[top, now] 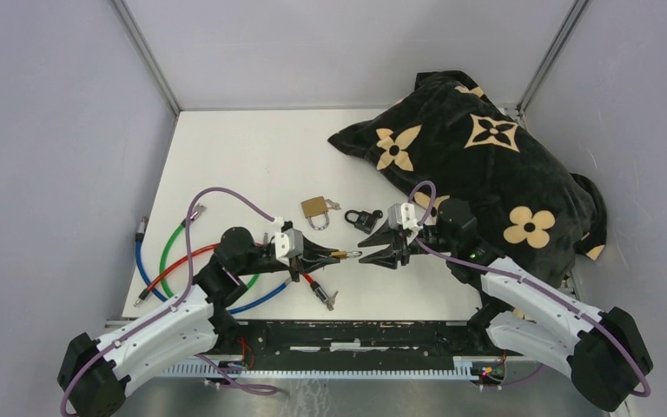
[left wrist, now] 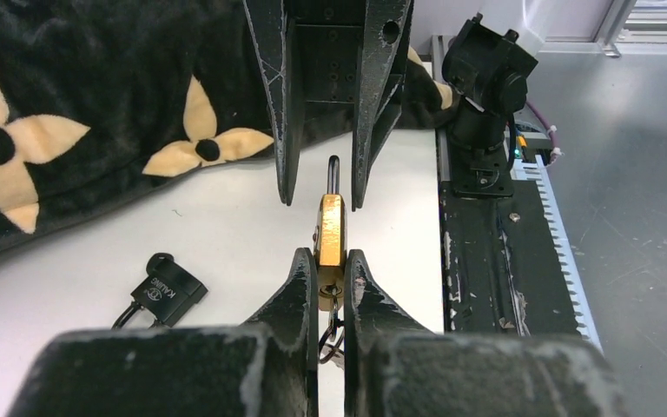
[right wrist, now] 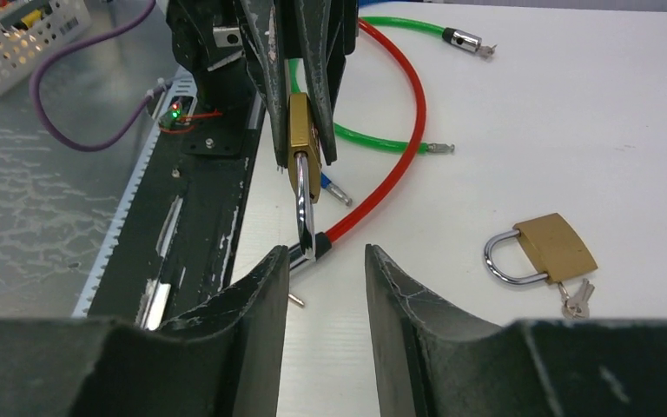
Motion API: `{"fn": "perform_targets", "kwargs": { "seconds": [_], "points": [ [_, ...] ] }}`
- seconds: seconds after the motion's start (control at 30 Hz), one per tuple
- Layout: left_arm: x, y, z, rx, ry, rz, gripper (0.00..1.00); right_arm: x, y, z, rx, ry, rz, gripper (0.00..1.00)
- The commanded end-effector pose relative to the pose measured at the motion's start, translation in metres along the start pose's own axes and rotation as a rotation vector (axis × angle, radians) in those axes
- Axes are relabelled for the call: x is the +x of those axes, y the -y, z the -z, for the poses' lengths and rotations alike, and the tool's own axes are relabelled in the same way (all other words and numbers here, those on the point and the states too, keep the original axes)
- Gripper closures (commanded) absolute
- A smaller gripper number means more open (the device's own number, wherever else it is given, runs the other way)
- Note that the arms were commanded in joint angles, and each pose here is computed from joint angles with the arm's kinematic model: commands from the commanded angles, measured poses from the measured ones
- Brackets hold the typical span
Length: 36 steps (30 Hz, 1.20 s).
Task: Lock with the key
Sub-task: Pick up the lock from the center of the board, then lock the lock.
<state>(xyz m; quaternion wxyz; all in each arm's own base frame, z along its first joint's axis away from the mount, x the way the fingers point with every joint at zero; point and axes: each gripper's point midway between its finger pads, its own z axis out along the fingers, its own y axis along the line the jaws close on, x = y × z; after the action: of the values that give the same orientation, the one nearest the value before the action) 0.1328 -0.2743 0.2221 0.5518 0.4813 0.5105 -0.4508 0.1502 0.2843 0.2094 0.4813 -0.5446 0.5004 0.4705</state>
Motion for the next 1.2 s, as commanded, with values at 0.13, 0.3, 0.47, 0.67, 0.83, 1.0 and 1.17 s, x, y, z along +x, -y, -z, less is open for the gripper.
{"fn": "perform_targets", "kwargs": {
  "seconds": [0.13, 0.3, 0.47, 0.67, 0.83, 1.0, 1.17],
  "points": [
    [-0.02, 0.005, -0.001, 0.03, 0.073, -0.017, 0.98, -0.027, -0.002, -0.004, -0.021, 0.12, -0.03, 0.55],
    [-0.022, 0.004, -0.001, 0.029, 0.079, -0.02, 0.98, -0.029, -0.003, -0.005, -0.028, 0.129, -0.041, 0.81],
    [-0.026, 0.004, -0.002, 0.03, 0.095, -0.026, 0.98, -0.028, -0.004, -0.007, -0.038, 0.13, -0.054, 0.95],
    [-0.026, 0.006, -0.003, 0.041, 0.103, -0.013, 0.98, -0.037, -0.012, -0.012, -0.075, 0.153, -0.042, 0.98],
    [-0.024, 0.009, -0.003, 0.057, 0.109, 0.013, 0.98, -0.046, -0.018, -0.018, -0.092, 0.187, -0.034, 1.0],
    [-0.027, 0.012, -0.004, 0.068, 0.125, 0.008, 0.98, -0.05, -0.021, -0.023, -0.104, 0.201, -0.029, 1.0],
    [-0.032, 0.013, -0.003, 0.063, 0.152, -0.003, 0.98, -0.046, -0.02, -0.026, -0.099, 0.199, -0.04, 1.0]
  ]
}}
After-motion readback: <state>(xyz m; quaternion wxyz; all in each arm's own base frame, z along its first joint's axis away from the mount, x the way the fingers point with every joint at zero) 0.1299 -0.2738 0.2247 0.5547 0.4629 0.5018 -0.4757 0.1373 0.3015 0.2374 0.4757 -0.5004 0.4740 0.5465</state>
